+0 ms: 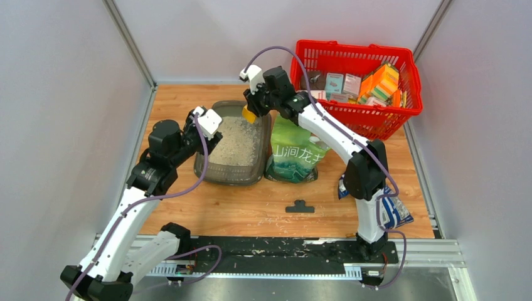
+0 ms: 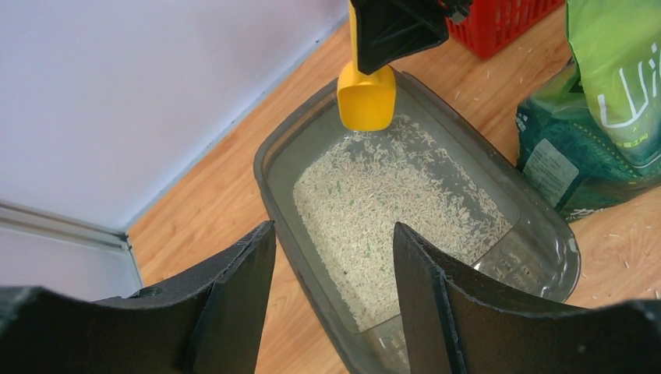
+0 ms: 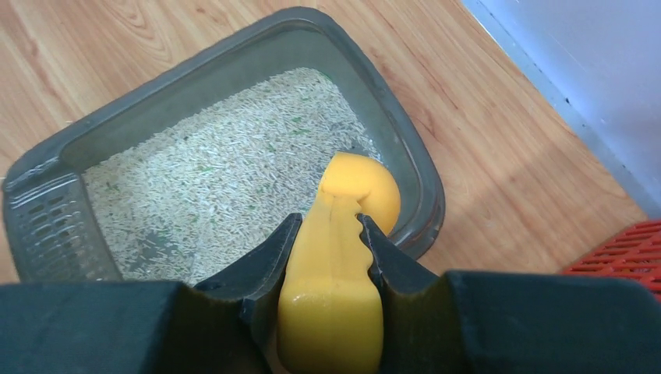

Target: Fill the litter box with clean litter

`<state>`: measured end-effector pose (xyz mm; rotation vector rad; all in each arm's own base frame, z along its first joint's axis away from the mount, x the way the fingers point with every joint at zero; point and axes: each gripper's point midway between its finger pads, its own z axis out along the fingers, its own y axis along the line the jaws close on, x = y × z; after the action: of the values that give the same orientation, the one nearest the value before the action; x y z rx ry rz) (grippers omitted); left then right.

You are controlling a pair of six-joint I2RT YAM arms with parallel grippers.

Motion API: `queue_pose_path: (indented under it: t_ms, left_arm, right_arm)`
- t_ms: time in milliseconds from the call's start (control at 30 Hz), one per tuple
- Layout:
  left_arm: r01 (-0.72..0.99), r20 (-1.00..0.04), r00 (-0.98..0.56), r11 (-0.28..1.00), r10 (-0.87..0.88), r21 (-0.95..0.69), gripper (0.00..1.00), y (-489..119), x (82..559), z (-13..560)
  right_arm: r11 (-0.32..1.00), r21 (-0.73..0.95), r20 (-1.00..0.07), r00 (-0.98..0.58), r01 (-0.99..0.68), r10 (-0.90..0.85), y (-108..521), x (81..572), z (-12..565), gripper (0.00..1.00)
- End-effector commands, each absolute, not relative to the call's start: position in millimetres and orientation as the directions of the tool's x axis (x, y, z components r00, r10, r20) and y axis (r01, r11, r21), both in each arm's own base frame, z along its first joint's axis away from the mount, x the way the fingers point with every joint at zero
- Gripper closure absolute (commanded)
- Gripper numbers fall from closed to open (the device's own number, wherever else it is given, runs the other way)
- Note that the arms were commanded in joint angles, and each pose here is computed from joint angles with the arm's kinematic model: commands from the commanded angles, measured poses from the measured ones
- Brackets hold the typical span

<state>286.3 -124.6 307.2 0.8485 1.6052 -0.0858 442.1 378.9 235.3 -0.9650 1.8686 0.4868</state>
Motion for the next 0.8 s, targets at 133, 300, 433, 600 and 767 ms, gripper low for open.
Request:
queue_pose_path:
  t_ms: [133,300,433,600,767]
  left_arm:
    - [0.498,-0.910,0.048,0.780,0.412,0.379,0.35,-121.2,294.3,327.1]
    - [0.441,-0.883,0.000,0.792,0.470,0.422,0.35,-105.2,300.0,310.4]
    - [0.459,-0.835,-0.043,0.753,0.548,0.471,0.36,-97.2,296.0,289.2]
    - [0.540,-0.736,-0.072,0.647,0.673,0.538,0.37,-89.1,280.9,256.9]
    - [0.572,-0.713,-0.092,0.623,0.695,0.534,0.36,-90.1,280.4,258.1]
  right_arm:
    - [0.579,0.395,-0.900,-0.427,-0.714,0.088,350.2,437.5,368.1,1.00]
    - [0.278,0.819,-0.573,-0.731,-0.502,0.371,300.6,443.1,400.3,1.00]
    - [0.199,0.942,-0.334,-0.807,-0.269,0.487,258.4,462.2,378.7,1.00]
    - [0.011,0.964,-0.231,-0.812,-0.267,0.536,236.5,455.6,427.0,1.00]
    - [-0.170,0.918,-0.208,-0.800,-0.358,0.563,221.3,431.4,495.5,1.00]
